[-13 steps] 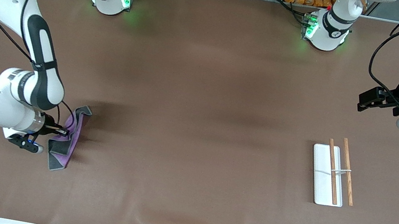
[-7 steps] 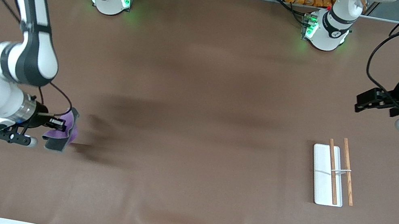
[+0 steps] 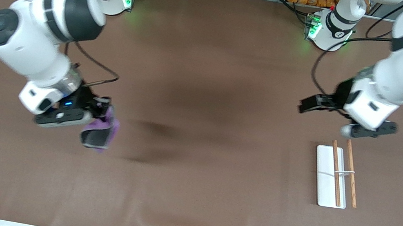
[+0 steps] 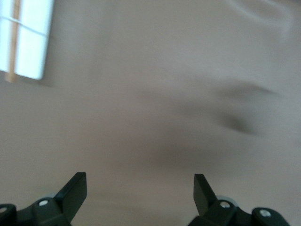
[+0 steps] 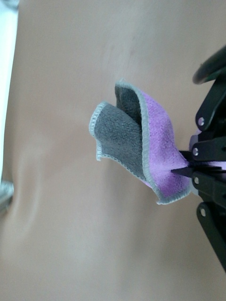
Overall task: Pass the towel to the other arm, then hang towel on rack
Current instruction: 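Lift the towel with the right gripper while the left gripper approaches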
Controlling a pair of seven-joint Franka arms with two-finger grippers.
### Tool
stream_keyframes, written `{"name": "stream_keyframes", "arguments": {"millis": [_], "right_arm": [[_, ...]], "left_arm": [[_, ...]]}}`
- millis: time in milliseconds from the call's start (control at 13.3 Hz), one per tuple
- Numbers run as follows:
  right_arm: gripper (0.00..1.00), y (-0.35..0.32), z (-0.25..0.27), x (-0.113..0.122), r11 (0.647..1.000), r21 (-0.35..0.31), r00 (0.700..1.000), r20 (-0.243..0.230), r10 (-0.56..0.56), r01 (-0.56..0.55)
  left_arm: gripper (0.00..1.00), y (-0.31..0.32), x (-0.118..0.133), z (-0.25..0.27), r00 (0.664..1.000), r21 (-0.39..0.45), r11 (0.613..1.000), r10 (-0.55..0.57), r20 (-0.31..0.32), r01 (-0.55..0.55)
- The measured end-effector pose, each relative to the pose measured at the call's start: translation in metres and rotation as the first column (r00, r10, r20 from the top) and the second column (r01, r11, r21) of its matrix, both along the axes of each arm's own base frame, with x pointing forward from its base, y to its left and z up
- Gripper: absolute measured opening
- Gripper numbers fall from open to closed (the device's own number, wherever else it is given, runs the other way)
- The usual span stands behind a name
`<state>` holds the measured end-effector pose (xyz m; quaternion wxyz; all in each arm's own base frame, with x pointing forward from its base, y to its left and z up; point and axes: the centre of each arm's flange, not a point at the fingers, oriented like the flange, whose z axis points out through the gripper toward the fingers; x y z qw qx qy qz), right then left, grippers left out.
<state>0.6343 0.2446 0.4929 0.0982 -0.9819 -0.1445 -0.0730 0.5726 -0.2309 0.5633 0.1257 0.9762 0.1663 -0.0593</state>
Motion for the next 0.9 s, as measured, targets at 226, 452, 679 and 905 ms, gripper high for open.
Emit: {"name": "stream_keyframes", "arguments": {"millis": [226, 452, 679, 905], "right_arm": [[0.06, 0.076, 0.012, -0.031, 0.99, 0.008, 0.989, 0.043, 0.14, -0.141], [0.06, 0.141, 0.019, -0.067, 0.966, -0.008, 0.962, 0.082, 0.26, -0.26], [0.06, 0.2, 0.025, -0.106, 0.932, -0.023, 0.921, 0.146, 0.361, -0.362], [0.06, 0.245, 0.028, -0.144, 0.898, -0.024, 0.882, 0.179, 0.437, -0.44]], "left_arm": [[1.0, -0.034, 0.003, -0.016, 0.993, -0.09, 0.99, 0.103, -0.056, -0.108], [1.0, -0.048, 0.01, -0.03, 0.975, -0.158, 0.966, 0.186, -0.121, -0.204], [1.0, -0.064, 0.01, -0.037, 0.957, -0.192, 0.945, 0.232, -0.176, -0.264], [1.0, -0.079, 0.013, -0.045, 0.929, -0.228, 0.911, 0.296, -0.222, -0.344]]}}
